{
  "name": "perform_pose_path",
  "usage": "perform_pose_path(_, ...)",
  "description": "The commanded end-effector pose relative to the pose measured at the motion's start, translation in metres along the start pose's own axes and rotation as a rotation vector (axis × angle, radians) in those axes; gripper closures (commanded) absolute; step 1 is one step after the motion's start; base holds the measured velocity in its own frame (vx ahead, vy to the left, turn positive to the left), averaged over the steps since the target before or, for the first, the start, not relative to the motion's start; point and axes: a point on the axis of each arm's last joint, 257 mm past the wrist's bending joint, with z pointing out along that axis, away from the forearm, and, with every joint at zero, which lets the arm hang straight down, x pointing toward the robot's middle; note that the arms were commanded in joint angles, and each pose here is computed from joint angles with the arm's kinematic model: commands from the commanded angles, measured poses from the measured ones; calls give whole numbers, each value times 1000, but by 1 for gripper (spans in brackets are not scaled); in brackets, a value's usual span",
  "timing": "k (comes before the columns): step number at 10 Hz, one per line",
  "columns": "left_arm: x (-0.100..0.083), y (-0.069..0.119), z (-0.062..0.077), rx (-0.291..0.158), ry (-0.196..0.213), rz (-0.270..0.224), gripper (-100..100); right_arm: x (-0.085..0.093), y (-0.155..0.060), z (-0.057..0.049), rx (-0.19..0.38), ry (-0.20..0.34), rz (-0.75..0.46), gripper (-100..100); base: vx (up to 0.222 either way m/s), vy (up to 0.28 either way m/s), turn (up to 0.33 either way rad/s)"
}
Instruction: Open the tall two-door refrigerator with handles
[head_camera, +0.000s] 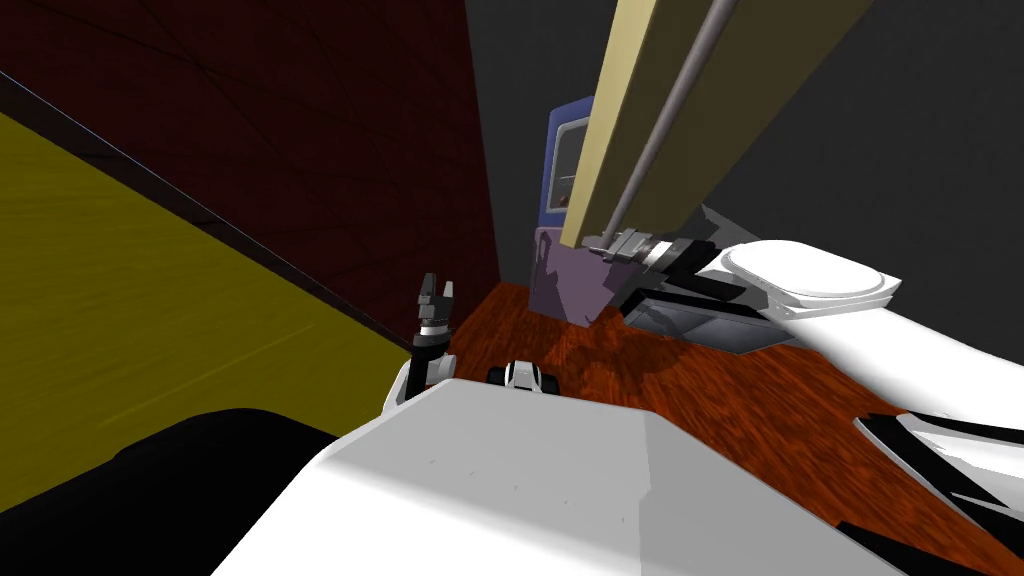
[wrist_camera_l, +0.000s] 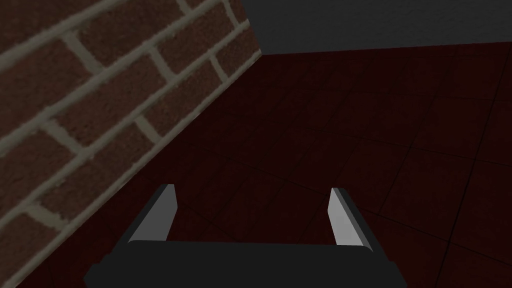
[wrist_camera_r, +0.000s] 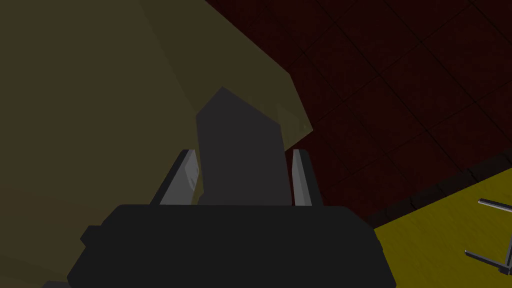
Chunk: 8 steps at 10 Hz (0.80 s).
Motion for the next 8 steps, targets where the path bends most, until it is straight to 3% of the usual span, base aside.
perform_pose_path(1, 0, 0, 0, 0, 0, 0, 0, -22, 22, 8, -55, -55, -1, 100, -121, -299, 58)
perform_pose_path(3, 0, 0, 0, 0, 0, 0, 0, -31, 32, 11, -78, -77, -1, 100, -158, -213, 25)
perform_pose_path(4, 0, 0, 0, 0, 0, 0, 0, -31, 28, 9, -69, -76, -5, 100, -64, -77, -8)
perform_pose_path(5, 0, 0, 0, 0, 0, 0, 0, -39, 38, 11, -95, -96, -1, 100, -52, -129, 5)
perform_pose_path(7, 0, 0, 0, 0, 0, 0, 0, -55, 56, 13, -138, -137, 2, 100, -45, -285, 74)
perform_pose_path(8, 0, 0, 0, 0, 0, 0, 0, -55, 56, 13, -138, -137, 2, 100, -64, -212, 39)
